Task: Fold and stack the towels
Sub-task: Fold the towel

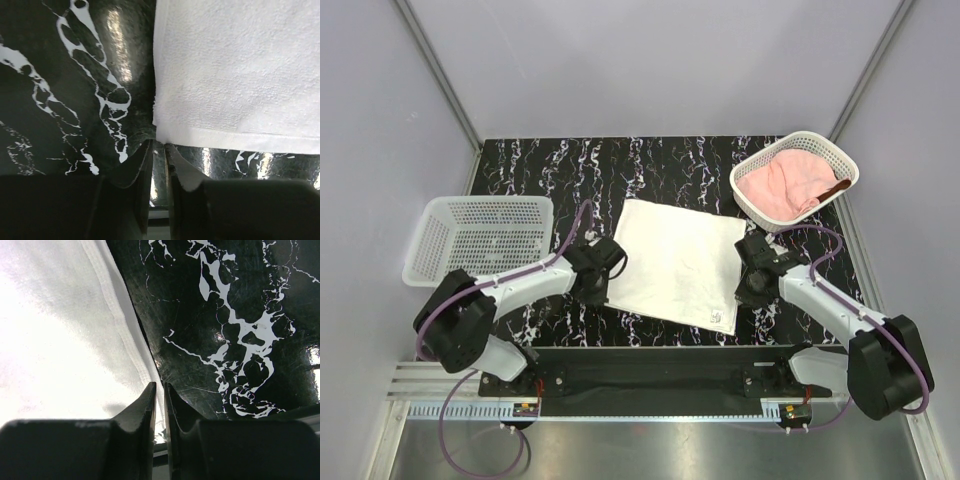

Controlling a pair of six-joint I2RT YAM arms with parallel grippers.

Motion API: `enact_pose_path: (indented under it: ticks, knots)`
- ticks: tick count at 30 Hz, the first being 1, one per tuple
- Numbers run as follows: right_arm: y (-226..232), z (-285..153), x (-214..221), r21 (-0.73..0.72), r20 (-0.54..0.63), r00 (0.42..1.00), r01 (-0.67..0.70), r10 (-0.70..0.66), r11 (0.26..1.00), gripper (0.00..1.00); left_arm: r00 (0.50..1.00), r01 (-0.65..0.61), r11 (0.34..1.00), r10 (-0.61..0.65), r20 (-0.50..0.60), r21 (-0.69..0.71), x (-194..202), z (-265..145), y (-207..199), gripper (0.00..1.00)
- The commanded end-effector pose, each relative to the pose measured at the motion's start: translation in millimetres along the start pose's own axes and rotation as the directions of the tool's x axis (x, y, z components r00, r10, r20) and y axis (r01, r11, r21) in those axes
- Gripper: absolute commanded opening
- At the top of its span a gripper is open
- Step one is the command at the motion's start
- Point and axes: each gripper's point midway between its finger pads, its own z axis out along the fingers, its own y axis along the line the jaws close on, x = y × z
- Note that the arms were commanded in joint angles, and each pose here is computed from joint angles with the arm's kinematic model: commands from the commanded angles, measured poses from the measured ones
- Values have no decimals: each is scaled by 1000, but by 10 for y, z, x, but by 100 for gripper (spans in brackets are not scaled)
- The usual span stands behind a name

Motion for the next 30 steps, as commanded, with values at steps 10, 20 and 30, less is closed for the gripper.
enact_pose_path:
  ticks: [10, 20, 30]
  knots:
    - [38, -70, -91, -30, 52, 999, -1, 2, 1000, 19, 983, 73, 985, -44, 180, -158, -463, -253, 217, 31]
    - [190, -100, -83, -81, 16, 1000, 9, -8, 997, 19, 987, 13, 993, -32, 158, 115, -468, -289, -282, 36]
    - [37, 124, 89, 9, -45, 999, -28, 29, 1000, 19, 995, 84, 979, -92, 33, 188, -201, 9, -462, 35]
